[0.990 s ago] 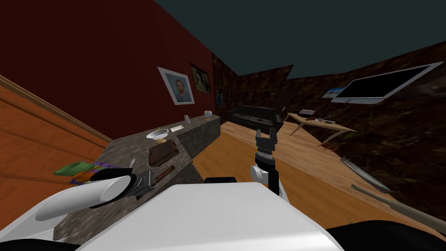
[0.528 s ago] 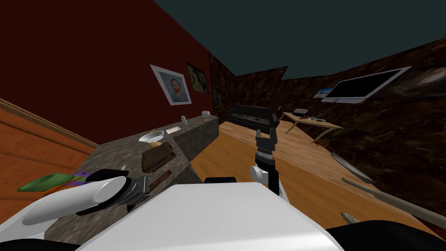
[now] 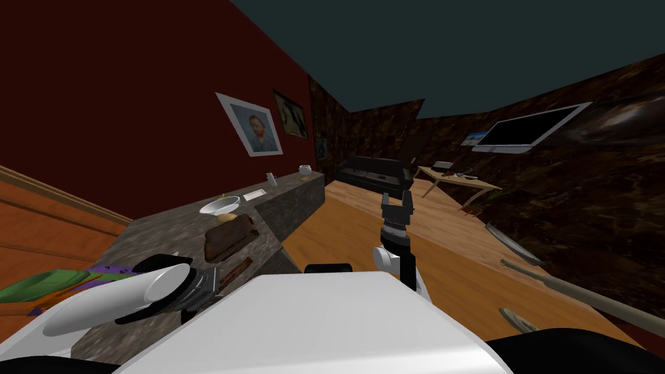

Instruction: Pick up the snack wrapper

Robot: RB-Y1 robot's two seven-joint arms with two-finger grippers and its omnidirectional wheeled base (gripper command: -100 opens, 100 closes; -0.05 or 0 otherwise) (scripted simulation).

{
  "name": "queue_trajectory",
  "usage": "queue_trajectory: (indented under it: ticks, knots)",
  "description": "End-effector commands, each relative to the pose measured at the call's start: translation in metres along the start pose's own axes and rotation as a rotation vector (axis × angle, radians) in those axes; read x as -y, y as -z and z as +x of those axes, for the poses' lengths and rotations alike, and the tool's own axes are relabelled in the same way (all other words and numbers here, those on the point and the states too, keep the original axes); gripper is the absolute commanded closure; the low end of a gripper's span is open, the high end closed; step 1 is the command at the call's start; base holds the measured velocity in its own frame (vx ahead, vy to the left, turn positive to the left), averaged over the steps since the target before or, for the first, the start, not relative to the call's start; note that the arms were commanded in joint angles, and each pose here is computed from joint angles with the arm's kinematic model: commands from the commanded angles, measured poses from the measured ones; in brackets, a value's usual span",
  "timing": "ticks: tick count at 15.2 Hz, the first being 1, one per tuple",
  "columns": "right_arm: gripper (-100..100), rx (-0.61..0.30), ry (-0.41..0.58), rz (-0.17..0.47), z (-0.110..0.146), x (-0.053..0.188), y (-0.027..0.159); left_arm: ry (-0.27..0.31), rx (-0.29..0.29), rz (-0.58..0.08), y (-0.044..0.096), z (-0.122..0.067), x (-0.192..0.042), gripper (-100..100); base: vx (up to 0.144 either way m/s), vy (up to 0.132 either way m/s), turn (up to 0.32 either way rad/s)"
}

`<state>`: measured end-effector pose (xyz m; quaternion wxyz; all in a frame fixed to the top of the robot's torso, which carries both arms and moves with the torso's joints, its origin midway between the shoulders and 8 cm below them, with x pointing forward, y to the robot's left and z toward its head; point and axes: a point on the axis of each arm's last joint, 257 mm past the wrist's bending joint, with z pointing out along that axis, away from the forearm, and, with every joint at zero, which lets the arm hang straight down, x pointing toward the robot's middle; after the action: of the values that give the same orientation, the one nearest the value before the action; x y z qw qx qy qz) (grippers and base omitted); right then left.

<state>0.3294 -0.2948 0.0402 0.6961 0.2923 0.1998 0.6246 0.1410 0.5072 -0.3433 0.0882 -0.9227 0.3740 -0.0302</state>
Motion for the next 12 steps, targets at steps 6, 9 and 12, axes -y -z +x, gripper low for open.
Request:
queue_trajectory:
  ticks: [6,9,12]
  knots:
    - [0,0.000,0.000,0.000,0.000,0.000,0.000,0.004,-0.001,0.002,-0.005,-0.001,0.001,100,-0.004,-0.003,-0.002]
    - [0,0.000,0.000,0.000,0.000,0.000,0.000,-0.004,-0.001,0.002,0.007,0.001,0.000,100,0.006,0.005,0.014]
    - [0,0.000,0.000,0.000,0.000,0.000,0.000,-0.006,-0.002,0.003,0.009,0.001,0.001,100,0.012,0.008,0.015]
